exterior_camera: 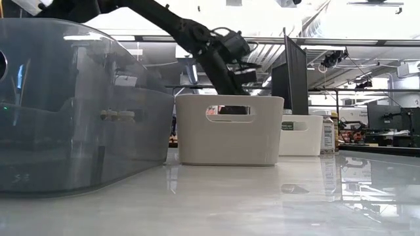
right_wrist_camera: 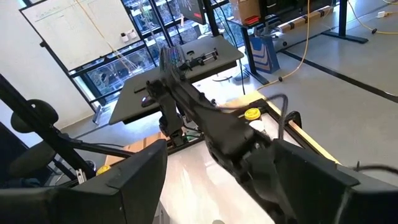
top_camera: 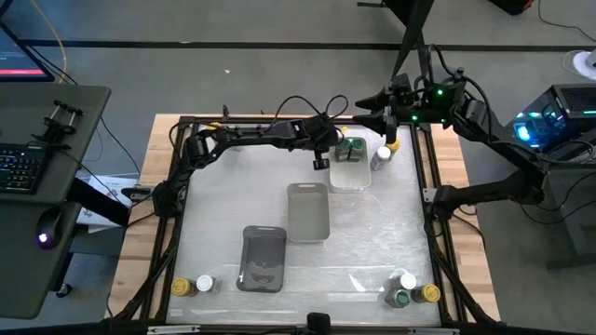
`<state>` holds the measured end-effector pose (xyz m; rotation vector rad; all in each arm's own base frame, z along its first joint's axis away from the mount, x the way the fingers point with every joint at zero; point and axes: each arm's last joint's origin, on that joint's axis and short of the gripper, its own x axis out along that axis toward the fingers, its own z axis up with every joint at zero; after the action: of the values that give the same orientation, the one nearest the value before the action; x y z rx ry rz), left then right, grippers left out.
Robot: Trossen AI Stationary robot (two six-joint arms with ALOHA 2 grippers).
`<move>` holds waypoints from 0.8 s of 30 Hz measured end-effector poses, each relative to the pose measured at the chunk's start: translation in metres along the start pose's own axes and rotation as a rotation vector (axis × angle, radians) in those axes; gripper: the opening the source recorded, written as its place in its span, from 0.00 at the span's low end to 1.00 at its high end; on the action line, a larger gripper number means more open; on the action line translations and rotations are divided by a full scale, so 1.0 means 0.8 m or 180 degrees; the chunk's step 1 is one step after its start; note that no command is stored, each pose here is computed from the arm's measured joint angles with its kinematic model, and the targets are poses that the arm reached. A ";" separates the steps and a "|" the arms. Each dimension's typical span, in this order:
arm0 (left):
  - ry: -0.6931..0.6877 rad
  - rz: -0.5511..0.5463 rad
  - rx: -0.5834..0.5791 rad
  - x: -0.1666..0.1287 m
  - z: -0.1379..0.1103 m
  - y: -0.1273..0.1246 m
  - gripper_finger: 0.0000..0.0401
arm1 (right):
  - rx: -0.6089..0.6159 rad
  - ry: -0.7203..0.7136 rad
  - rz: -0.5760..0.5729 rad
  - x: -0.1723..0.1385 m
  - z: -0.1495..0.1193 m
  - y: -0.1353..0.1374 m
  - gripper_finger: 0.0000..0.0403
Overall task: Sort spices by type
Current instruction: Put the green seasoning bottle into the white bin
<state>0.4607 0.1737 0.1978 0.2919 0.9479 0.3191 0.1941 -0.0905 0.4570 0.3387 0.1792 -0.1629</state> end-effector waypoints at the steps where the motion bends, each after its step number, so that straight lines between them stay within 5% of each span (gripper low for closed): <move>1: 0.0057 0.0037 0.0039 -0.009 0.000 0.004 0.00 | 0.0002 0.0001 0.0000 0.000 0.000 0.000 0.70; 4: 0.0193 0.0020 -0.0059 -0.038 -0.002 0.019 0.00 | 0.0078 0.0050 -0.0004 0.000 -0.002 0.000 0.70; 8: 0.0118 -0.0591 -0.0594 -0.086 -0.004 0.036 0.00 | 0.0430 0.0368 0.0007 0.003 -0.014 0.002 0.70; 14: -0.0414 -0.1602 -0.0579 -0.168 0.014 0.032 0.00 | 0.0953 0.1799 0.0105 0.014 -0.072 0.031 0.70; 19: -0.0976 -0.1742 -0.0287 -0.239 0.028 0.031 0.00 | 0.1161 0.2967 0.0084 0.016 -0.120 0.084 0.70; 24: -0.1330 -0.1545 -0.0287 -0.303 0.021 0.057 0.00 | 0.1344 0.3576 -0.0057 0.005 -0.154 0.142 0.70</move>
<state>0.3363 0.1191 0.4045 0.0348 0.5634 -0.1437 0.2011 0.0572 0.3775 0.8271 1.2702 -0.0085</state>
